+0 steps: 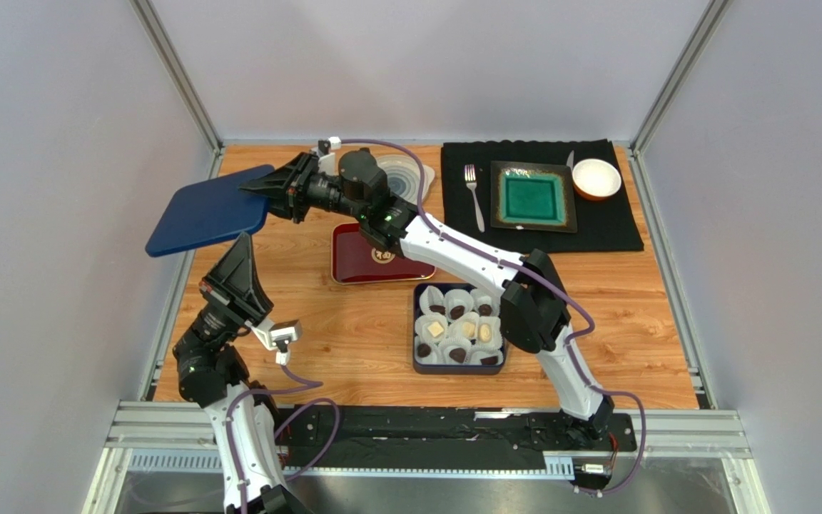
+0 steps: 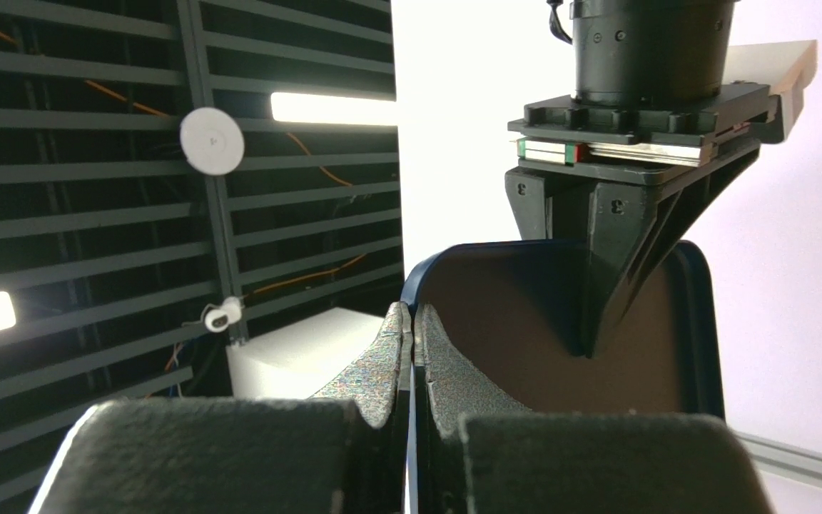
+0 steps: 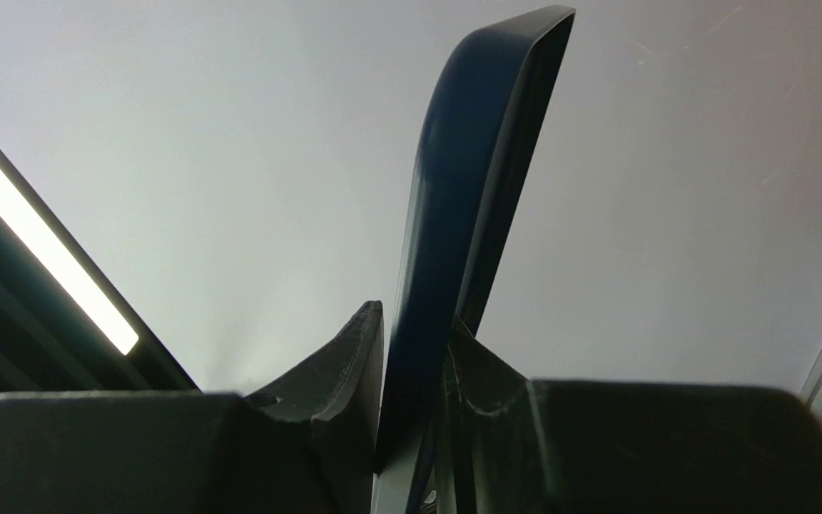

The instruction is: Pack the chocolate

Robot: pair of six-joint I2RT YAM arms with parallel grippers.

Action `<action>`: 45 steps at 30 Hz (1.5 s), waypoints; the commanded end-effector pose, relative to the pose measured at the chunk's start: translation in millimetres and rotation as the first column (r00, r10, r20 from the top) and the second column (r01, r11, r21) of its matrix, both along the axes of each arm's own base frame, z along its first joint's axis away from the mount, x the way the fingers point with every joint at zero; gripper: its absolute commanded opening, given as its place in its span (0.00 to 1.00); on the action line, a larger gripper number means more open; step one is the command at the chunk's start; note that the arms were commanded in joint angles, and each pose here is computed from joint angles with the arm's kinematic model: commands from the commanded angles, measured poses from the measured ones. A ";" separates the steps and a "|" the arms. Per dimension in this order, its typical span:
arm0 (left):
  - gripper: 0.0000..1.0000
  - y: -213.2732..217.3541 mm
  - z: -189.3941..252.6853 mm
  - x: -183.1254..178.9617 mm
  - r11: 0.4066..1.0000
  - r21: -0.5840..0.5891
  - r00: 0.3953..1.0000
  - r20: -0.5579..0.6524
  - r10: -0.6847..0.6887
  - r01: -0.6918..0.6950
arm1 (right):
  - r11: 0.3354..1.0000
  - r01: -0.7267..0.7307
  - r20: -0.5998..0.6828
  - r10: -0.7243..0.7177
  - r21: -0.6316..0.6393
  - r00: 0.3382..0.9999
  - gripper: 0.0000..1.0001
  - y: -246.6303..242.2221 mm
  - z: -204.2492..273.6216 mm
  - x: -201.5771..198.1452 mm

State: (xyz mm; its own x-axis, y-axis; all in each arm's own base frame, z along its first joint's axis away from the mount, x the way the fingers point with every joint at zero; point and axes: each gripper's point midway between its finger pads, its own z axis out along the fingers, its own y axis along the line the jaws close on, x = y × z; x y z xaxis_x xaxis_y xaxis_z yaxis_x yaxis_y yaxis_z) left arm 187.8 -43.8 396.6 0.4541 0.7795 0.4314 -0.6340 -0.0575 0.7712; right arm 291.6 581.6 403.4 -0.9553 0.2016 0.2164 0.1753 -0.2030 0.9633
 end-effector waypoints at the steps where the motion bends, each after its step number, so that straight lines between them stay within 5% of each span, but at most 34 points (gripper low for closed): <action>1: 0.00 -26.7 9.4 -32.6 0.983 0.185 0.983 0.183 -0.015 -0.020 | 0.998 0.016 0.066 -0.020 0.057 0.998 0.23 -8.7 29.7 4.6; 6: 0.07 -16.7 -1.0 -19.8 0.982 0.179 0.986 0.165 0.035 -0.065 | 0.994 0.038 0.115 -0.050 0.106 0.992 0.07 -24.3 51.7 16.4; 10: 0.42 -5.1 -6.5 -7.5 0.982 0.156 0.986 0.145 0.085 -0.107 | 0.976 0.037 0.166 -0.073 0.214 0.983 0.03 -44.7 86.0 23.4; 15: 0.69 17.3 -16.7 10.5 0.982 0.078 0.983 0.087 0.163 -0.170 | 0.961 0.071 0.275 -0.146 0.266 0.950 0.01 -83.2 123.2 35.9; 22: 0.83 50.2 -33.0 24.0 0.963 -0.087 0.967 -0.010 0.254 -0.254 | 0.973 0.137 0.478 -0.211 0.184 0.853 0.00 -146.4 151.6 36.1; 25: 0.84 85.7 -39.1 36.7 0.900 -0.223 0.925 -0.155 0.347 -0.375 | 0.975 0.215 0.541 -0.210 0.054 0.815 0.01 -181.7 132.5 41.0; 27: 0.84 131.2 -74.6 53.3 0.755 -0.366 0.819 -0.429 0.382 -0.544 | 0.969 0.244 0.588 -0.176 -0.037 0.789 0.01 -202.0 119.8 26.3; 28: 0.84 155.2 -97.1 54.1 0.635 -0.376 0.700 -0.598 0.390 -0.675 | 0.949 0.284 0.614 -0.142 -0.139 0.776 0.01 -212.5 94.5 29.7; 30: 0.77 169.1 -132.3 51.4 0.521 -0.378 0.587 -0.741 0.326 -0.765 | 0.928 0.300 0.626 -0.100 -0.222 0.773 0.01 -232.4 72.8 13.4; 31: 0.76 170.5 -179.3 45.5 0.468 -0.318 0.475 -0.839 0.266 -0.824 | 0.909 0.308 0.613 -0.077 -0.281 0.787 0.00 -243.6 54.8 12.2; 33: 0.73 157.3 -218.8 34.6 0.484 -0.278 0.419 -0.883 0.212 -0.830 | 0.884 0.328 0.638 -0.046 -0.333 0.769 0.00 -264.7 33.1 -4.1; 34: 0.72 137.3 -267.4 25.3 0.517 -0.211 0.301 -0.949 0.094 -0.829 | 0.865 0.344 0.622 -0.048 -0.366 0.782 0.00 -277.6 21.4 -3.2; 35: 0.73 126.1 -281.5 19.6 0.508 -0.221 0.259 -0.966 0.004 -0.833 | 0.853 0.361 0.630 -0.050 -0.376 0.775 0.00 -287.4 15.7 -7.4; 38: 0.76 96.5 -308.0 18.4 0.454 -0.311 0.208 -0.942 -0.264 -0.835 | 0.825 0.399 0.629 -0.069 -0.401 0.774 0.00 -315.8 -2.2 -20.2; 40: 0.79 80.2 -301.2 27.9 0.450 -0.405 0.243 -0.894 -0.376 -0.796 | 0.803 0.398 0.607 -0.057 -0.444 0.793 0.00 -328.9 -21.3 -30.7; 41: 0.80 74.4 -301.9 30.4 0.367 -0.441 0.239 -0.844 -0.480 -0.819 | 0.796 0.393 0.597 -0.050 -0.461 0.801 0.00 -332.6 -29.8 -33.0; 43: 0.81 67.3 -283.4 40.7 0.319 -0.479 0.245 -0.791 -0.560 -0.818 | 0.781 0.370 0.569 -0.022 -0.504 0.822 0.00 -339.5 -56.4 -44.9; 45: 0.85 59.6 -289.9 47.5 0.229 -0.418 0.175 -0.730 -0.660 -0.879 | 0.773 0.358 0.555 -0.010 -0.524 0.832 0.00 -343.8 -73.0 -50.6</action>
State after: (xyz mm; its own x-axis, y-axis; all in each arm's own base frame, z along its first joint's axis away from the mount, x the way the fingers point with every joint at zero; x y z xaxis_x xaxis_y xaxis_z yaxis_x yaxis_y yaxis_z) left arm 218.9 44.6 83.7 -0.3466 0.4949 -0.7968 0.3055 0.8627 0.4030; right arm 264.3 247.5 357.7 -0.8002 0.3703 -0.4718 -0.3116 0.4155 0.8545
